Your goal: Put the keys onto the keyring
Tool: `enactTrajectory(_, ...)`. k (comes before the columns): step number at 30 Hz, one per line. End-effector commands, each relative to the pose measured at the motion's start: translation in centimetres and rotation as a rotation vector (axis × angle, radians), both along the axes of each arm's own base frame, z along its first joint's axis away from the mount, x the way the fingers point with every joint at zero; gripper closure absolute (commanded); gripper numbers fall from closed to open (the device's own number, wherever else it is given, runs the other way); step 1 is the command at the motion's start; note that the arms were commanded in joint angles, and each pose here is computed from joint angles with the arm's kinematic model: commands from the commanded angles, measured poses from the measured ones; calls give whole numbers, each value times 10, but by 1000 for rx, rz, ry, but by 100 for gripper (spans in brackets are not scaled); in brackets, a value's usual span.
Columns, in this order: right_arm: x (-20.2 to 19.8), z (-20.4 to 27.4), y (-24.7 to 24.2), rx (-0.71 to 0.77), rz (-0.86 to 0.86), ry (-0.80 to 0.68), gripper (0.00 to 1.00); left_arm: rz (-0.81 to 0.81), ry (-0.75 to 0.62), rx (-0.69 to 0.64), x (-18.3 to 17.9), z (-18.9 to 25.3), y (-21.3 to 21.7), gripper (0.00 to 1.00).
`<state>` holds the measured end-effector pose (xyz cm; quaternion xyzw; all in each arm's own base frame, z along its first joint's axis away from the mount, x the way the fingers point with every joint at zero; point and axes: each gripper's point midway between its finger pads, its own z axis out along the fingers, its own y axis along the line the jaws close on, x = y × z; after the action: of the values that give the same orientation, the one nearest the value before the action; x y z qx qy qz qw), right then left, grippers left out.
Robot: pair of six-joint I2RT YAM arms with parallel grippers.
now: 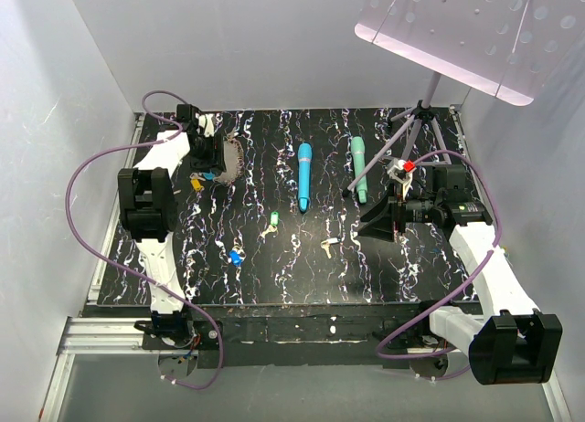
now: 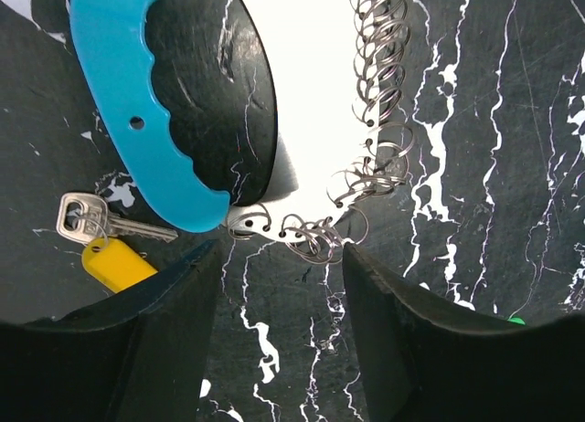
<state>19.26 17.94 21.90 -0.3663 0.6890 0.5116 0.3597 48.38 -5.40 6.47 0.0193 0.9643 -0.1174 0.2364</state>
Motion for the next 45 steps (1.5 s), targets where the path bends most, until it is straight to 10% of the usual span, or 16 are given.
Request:
enactTrajectory(1,2,5,1,17,16,-35,36,-47,-46,35,14,10,7,47)
enactTrajectory(13,2,3,1,14,19,-30,37,-142,-77,-159,15,23,-4,48)
enactTrajectory(45,2,2,1,16,25,-28,37,-160,-113,-93,21,16,5,57)
